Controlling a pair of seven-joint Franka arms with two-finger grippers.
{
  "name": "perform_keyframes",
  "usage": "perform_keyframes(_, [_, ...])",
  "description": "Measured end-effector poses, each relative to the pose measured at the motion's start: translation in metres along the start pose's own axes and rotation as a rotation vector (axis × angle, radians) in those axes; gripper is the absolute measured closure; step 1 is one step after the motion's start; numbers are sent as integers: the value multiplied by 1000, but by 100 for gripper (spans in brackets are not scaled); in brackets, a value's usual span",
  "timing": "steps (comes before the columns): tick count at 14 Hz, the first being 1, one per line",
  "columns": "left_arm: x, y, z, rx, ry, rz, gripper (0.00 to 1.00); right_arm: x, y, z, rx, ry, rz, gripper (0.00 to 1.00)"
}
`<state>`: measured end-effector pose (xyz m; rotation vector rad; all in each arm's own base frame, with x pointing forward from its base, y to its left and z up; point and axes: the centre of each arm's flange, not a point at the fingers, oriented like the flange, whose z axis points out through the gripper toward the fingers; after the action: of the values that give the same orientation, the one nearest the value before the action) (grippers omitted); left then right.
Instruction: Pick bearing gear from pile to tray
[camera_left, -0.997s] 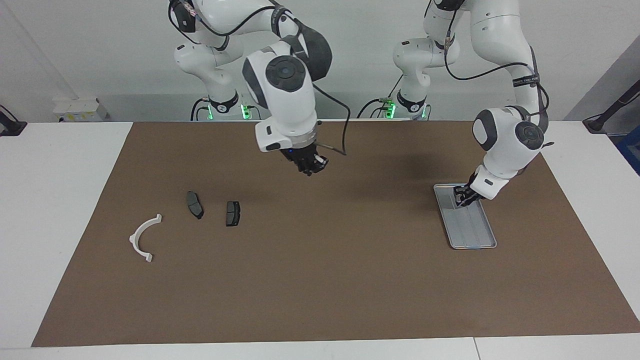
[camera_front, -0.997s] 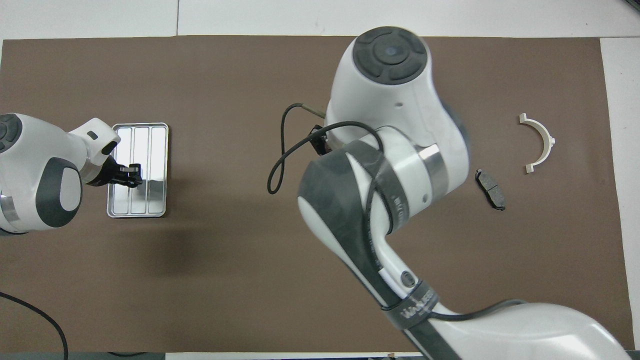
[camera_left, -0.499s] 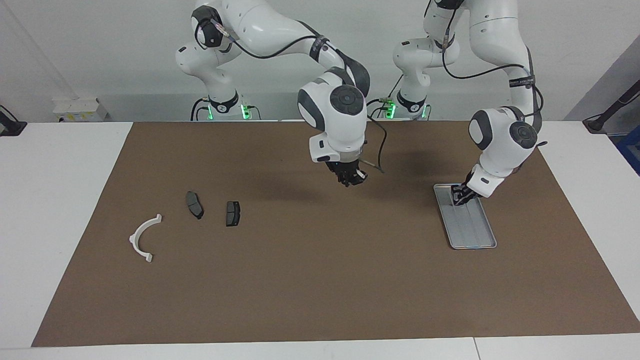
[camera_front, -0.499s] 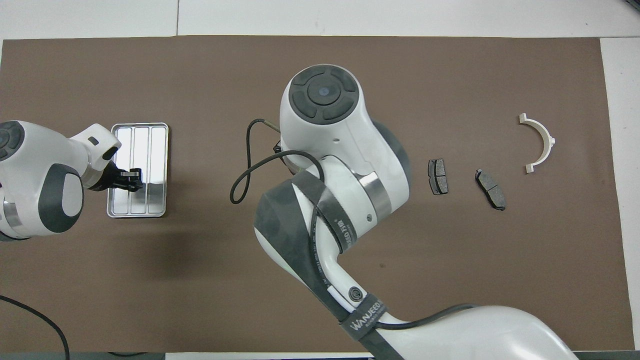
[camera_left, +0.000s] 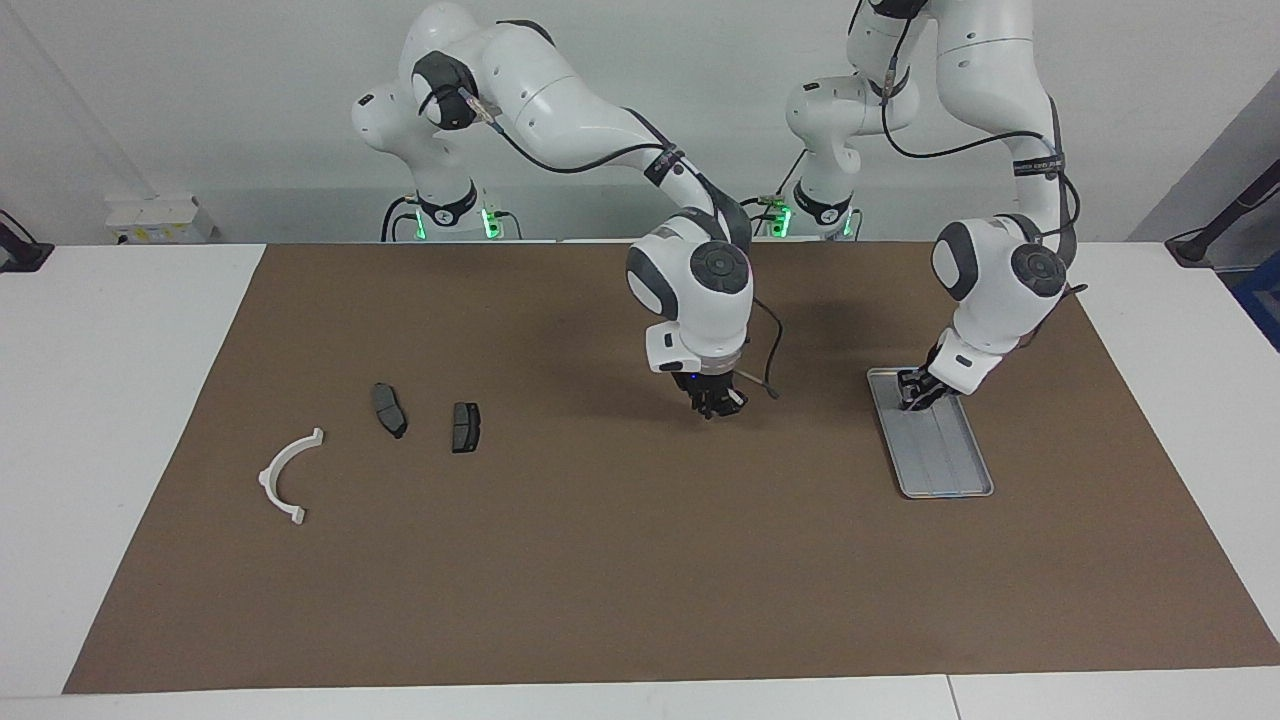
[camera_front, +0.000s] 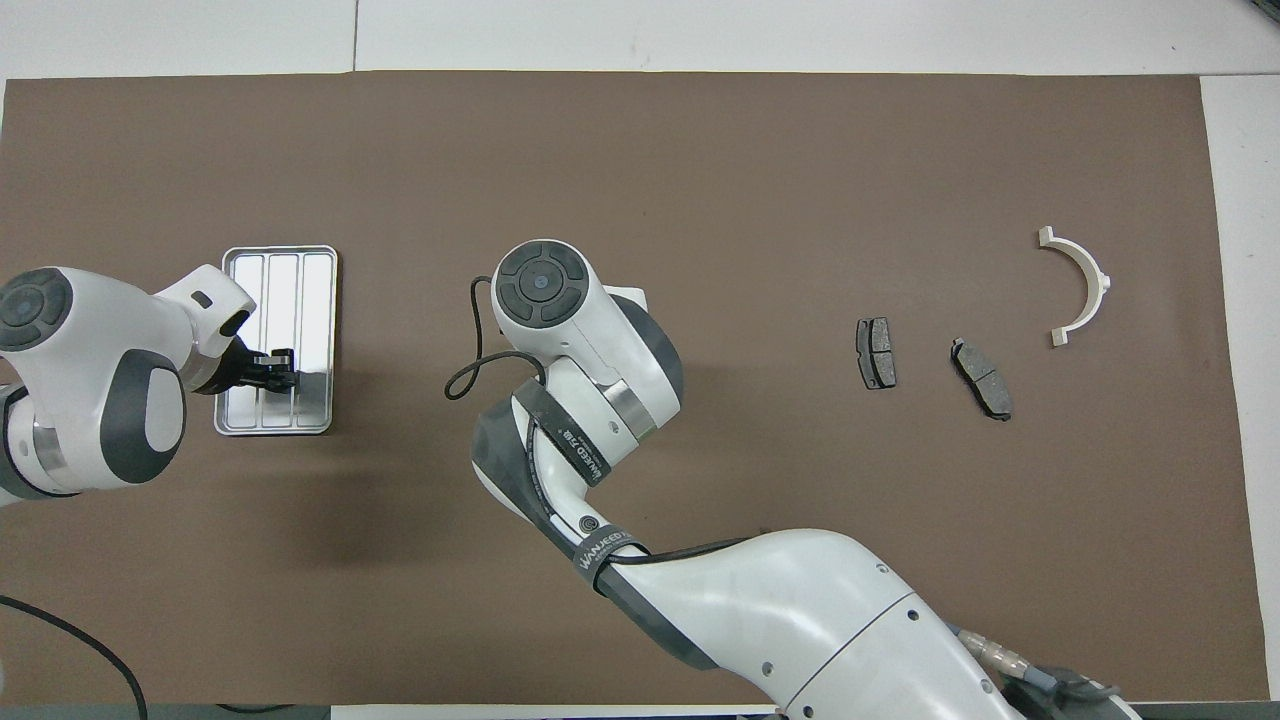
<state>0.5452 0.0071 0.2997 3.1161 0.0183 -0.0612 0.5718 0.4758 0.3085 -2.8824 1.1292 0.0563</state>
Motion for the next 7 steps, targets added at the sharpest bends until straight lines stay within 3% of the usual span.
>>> perform_keyframes(3, [-1, 0, 0, 0, 1, 0, 56, 1, -1, 7, 12, 3, 1, 76])
perform_keyframes(6, [4, 1, -11, 0, 20, 0, 25, 1, 0, 10, 15, 4, 2, 76])
perform_keyframes(7, [9, 2, -19, 0, 24, 1, 14, 1, 0, 10, 14, 4, 2, 71])
